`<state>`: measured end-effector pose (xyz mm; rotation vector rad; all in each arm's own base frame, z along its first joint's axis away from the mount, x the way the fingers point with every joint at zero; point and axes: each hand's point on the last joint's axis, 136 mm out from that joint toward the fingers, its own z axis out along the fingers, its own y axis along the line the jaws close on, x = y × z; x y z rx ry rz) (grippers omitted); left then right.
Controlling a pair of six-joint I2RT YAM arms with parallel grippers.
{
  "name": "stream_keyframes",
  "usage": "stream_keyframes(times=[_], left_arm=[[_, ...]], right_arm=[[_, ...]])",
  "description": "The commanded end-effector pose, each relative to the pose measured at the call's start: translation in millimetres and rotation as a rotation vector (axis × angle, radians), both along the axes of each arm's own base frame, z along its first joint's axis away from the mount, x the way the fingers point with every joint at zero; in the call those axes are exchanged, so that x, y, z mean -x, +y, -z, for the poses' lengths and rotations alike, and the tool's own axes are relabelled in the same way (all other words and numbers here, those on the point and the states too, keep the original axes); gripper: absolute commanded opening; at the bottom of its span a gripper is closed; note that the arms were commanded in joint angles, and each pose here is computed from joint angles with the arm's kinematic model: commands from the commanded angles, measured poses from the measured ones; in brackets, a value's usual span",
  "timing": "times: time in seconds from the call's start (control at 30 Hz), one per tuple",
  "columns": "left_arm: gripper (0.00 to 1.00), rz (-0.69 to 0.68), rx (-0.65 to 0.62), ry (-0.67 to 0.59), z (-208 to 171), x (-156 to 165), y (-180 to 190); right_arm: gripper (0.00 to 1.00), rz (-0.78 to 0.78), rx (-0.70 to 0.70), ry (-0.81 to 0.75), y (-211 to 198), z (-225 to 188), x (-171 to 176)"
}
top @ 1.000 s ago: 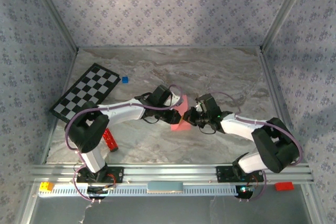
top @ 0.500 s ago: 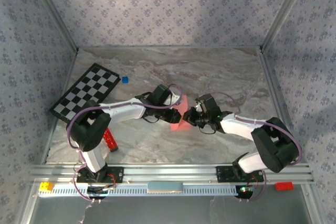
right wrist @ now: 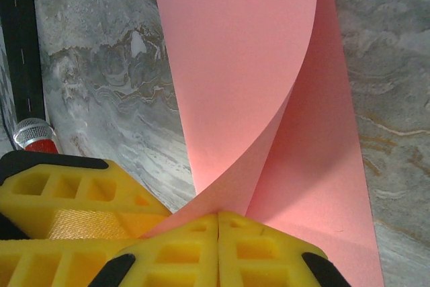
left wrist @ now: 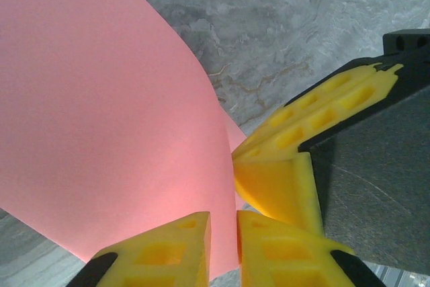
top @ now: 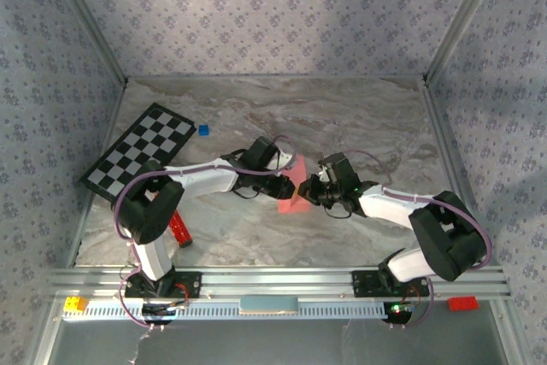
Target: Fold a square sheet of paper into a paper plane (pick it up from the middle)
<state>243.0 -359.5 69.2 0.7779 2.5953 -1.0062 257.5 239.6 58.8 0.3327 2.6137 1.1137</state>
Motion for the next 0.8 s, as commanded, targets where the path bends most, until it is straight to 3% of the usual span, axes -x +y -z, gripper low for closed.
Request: stream_keyframes(times=[0.0,0.23,0.4,0.77], left_arm=[[0.13,0.015,0.056,-0.014,-14.1,-6.2,-9.5],[0.03,0.000,0.044,-0.023,-13.5,-9.4,-4.7],[0.03,-0.019,0.011,-0.028,-7.4,-12.9,3.7],[0.02,-0.022,-0.003,-0.014,-0.8,-13.6,5.3]], right_arm=[[0.08,-0.005,-0.002,0.015,0.6,0.1,-0.3],[0.08,0.004,0.025,0.028,-3.6,4.0,1.1],[0.09,0.012,0.163,0.047,-16.7,13.5,4.8],[0.07,-0.010,0.269,0.089,-15.0,33.8,4.9]])
